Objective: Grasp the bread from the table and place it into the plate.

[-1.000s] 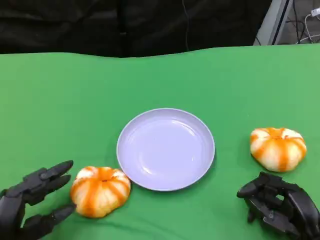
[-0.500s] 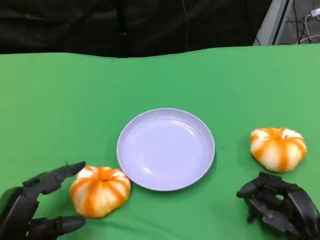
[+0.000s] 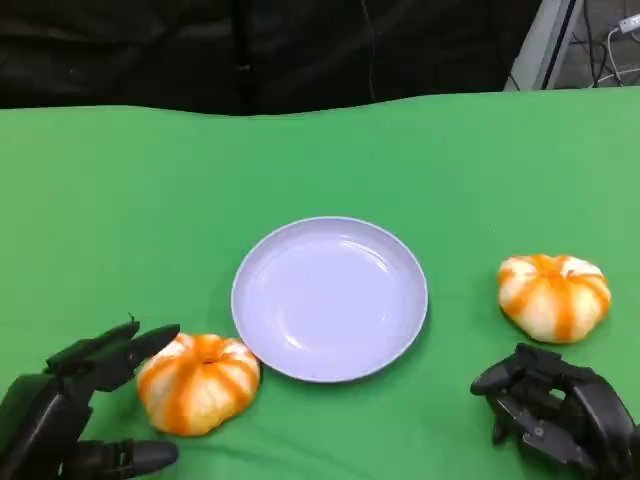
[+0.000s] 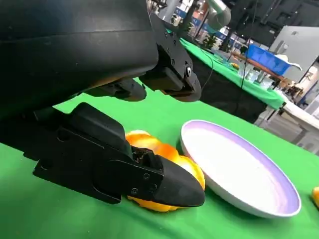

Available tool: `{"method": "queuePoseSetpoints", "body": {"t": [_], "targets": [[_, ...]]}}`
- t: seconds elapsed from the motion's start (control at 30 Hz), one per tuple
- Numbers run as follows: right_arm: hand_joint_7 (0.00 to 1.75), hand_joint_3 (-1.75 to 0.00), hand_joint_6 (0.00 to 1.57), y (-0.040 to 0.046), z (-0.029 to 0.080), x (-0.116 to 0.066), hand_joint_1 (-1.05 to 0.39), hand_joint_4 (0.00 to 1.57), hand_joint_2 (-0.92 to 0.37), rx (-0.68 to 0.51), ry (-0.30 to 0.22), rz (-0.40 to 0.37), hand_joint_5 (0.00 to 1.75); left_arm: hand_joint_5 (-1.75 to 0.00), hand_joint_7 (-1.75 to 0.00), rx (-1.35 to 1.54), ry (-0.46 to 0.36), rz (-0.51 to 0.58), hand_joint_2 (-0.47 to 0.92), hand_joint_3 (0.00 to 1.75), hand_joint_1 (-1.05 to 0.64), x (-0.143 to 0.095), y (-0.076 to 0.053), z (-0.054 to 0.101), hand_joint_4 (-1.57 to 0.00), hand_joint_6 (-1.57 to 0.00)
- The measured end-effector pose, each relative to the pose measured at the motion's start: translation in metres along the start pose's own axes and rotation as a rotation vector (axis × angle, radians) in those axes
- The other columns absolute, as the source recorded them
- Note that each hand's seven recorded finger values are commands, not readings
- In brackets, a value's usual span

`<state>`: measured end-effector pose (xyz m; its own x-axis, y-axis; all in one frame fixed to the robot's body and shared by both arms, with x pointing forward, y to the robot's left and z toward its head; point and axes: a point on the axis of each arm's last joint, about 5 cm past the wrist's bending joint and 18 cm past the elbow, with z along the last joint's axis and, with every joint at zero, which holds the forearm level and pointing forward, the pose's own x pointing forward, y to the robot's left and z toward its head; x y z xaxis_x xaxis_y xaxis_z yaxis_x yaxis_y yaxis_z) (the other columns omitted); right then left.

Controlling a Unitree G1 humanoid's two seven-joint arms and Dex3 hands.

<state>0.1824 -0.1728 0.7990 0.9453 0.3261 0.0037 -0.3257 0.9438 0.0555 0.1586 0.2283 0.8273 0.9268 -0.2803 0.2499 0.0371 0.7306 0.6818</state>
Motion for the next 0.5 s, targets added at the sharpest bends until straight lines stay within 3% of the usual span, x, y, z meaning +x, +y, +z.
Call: {"method": "queuePoseSetpoints", "body": {"t": [0.33,0.5], "targets": [[0.99,-0.44,0.79,0.0005,0.000,0.000,-0.26,0.65,-0.92,-0.001,0.000,0.002,1.70,0.00,0.00,0.006,0.000,-0.010,0.92,0.19,-0.94,-0.001,-0.001,0.000,-0.36,-0.49],[0.98,-0.45,0.79,0.0013,0.000,0.000,-0.26,0.65,-0.92,-0.001,-0.001,0.004,1.70,0.00,0.00,0.102,0.001,-0.109,0.92,0.20,-0.94,0.010,-0.004,0.007,-0.33,-0.48]]}}
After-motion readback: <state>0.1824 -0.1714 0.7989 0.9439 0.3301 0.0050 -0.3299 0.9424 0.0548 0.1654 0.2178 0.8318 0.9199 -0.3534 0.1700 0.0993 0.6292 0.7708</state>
